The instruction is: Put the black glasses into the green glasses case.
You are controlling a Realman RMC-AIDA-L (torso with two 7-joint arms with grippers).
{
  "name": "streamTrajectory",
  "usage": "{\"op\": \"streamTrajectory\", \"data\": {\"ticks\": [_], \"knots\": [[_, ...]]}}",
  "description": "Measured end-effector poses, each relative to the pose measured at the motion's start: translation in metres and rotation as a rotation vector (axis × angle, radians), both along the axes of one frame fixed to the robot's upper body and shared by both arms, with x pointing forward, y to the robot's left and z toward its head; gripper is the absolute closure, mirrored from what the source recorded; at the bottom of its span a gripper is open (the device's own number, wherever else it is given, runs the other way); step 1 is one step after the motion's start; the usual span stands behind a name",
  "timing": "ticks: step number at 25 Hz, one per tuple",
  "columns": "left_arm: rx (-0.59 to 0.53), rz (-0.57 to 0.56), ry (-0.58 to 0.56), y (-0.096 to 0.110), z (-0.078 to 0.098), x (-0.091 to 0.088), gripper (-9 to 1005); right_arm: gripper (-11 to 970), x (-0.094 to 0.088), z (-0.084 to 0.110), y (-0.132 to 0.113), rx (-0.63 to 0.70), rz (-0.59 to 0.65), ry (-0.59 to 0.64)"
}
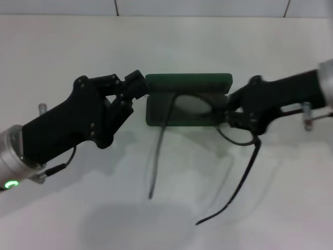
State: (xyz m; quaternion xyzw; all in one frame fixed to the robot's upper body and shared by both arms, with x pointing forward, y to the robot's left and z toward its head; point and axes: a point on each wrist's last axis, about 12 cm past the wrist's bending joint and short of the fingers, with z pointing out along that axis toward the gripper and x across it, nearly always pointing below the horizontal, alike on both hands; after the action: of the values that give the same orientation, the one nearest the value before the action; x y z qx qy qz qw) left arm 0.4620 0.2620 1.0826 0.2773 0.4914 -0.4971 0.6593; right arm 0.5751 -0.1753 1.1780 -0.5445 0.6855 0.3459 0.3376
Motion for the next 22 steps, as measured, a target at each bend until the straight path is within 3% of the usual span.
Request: {"op": "streamTrajectory", "data": {"ticks": [5,10,16,22], "knots": [[-0.047,-0.071,-0.037,-0.006,0.014,0.010,916,888,-0.013,-0.008,-0.037,0.286,-0.062,-0.030],[-0.038,-0.206,-0.052,-0.027,0.020,0.017,949,888,-0.018,-0.018,-0.048,0.481,-0.077,-0.032],[-0.025,-0.318,-0.028,-0.048,0.021,0.024,965,888,-0.013,-0.025,-0.039,0.551,-0.058,-0.002],[-0.027,-0.323,-0.015,-0.056,0.017,0.024,966,889,-0.010,-0.025,-0.034,0.552,-0.037,0.009]]}}
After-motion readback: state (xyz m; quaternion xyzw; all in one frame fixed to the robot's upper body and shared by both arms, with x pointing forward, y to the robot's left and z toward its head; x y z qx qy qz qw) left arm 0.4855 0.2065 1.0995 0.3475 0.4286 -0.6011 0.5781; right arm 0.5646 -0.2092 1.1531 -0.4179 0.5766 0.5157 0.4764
